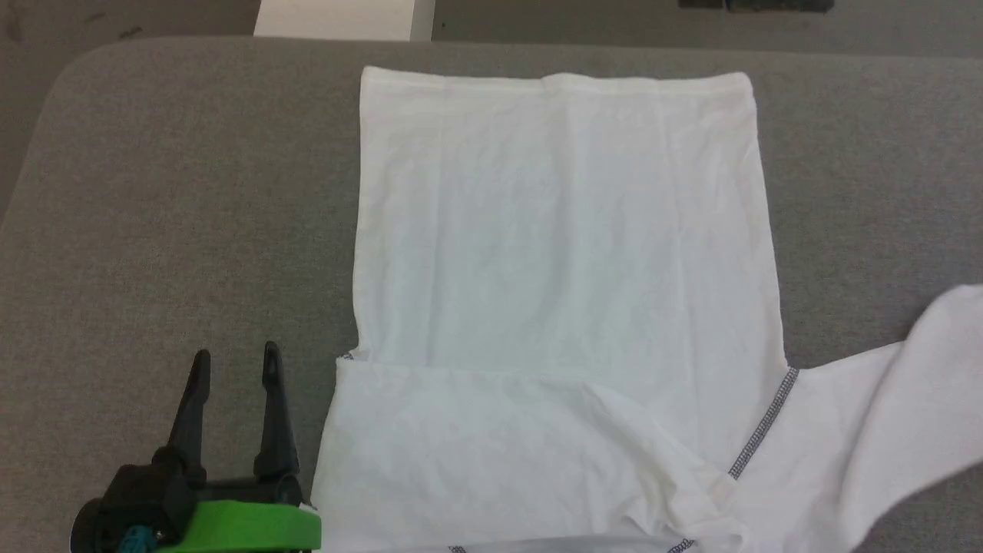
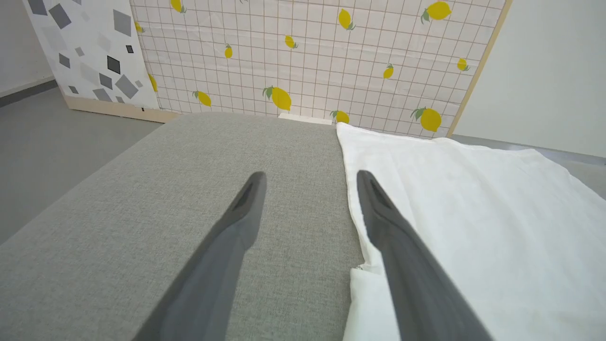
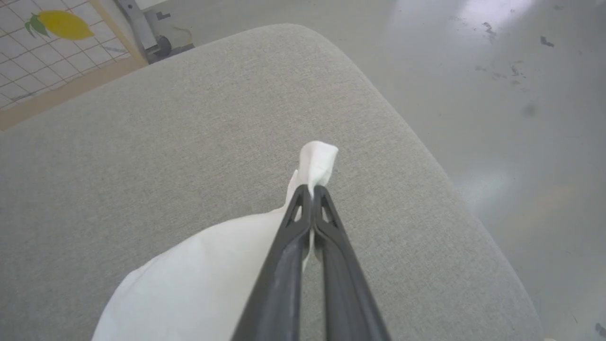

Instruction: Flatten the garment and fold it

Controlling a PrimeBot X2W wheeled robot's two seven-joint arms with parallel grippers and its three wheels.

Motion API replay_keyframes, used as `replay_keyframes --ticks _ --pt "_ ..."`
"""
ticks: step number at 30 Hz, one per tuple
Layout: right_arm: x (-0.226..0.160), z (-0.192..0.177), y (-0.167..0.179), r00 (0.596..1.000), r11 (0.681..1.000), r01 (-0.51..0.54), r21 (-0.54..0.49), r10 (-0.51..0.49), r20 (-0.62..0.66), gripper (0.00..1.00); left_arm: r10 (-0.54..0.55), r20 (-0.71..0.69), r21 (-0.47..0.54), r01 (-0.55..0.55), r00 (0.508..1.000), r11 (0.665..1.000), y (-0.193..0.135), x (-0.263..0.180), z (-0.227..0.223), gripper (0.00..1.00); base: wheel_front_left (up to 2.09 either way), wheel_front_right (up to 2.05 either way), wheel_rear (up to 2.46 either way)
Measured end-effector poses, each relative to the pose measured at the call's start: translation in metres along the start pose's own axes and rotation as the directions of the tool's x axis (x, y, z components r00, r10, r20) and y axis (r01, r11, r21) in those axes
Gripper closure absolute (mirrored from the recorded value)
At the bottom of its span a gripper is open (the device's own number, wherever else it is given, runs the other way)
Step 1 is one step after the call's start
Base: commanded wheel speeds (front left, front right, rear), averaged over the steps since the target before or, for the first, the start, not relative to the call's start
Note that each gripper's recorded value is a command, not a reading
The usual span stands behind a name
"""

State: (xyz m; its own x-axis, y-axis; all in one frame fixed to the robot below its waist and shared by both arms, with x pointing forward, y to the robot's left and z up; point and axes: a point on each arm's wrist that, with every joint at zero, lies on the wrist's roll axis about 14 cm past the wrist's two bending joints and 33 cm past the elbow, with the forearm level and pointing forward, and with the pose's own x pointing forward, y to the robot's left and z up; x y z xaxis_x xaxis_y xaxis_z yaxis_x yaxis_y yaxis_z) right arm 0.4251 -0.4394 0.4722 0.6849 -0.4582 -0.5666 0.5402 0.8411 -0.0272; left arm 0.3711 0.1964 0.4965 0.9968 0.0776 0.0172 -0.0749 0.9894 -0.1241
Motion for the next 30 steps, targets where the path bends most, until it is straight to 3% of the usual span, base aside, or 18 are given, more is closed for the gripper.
replay_keyframes --ticks 8,16,20,24,27,30 --pt "-0.044 -0.005 -0.082 0.99 0.988 0.129 0.082 -0.134 0.05 1.0 -0.001 0.034 0.002 0.001 0.999 1.0 0.004 -0.024 0.021 0.0 0.0 0.0 0.0" --pt "-0.069 -0.013 -0.102 0.987 0.984 0.129 0.125 -0.139 0.077 1.0 -0.006 0.083 -0.007 0.006 0.997 1.0 0.002 -0.041 0.04 0.0 0.0 0.0 0.0" --pt "-0.074 -0.003 -0.087 0.988 0.992 0.077 0.097 -0.089 0.127 1.0 -0.006 0.104 -0.012 0.007 0.995 1.0 0.002 -0.046 0.047 0.0 0.0 0.0 0.0" --pt "-0.079 0.018 -0.047 0.98 0.999 -0.032 0.033 0.024 0.199 1.0 0.007 0.109 -0.014 -0.005 0.994 1.0 0.005 -0.05 0.049 0.0 0.0 0.0 0.0" --pt "-0.089 0.036 -0.002 0.951 0.988 -0.154 -0.016 0.153 0.267 1.0 0.016 0.109 -0.017 -0.014 0.994 1.0 0.007 -0.052 0.049 0.0 0.0 0.0 0.0" --pt "-0.108 0.053 0.047 0.895 0.956 -0.285 -0.07 0.291 0.338 1.0 0.033 0.112 -0.031 -0.029 0.993 0.999 0.011 -0.054 0.05 0.0 0.0 0.0 0.0"
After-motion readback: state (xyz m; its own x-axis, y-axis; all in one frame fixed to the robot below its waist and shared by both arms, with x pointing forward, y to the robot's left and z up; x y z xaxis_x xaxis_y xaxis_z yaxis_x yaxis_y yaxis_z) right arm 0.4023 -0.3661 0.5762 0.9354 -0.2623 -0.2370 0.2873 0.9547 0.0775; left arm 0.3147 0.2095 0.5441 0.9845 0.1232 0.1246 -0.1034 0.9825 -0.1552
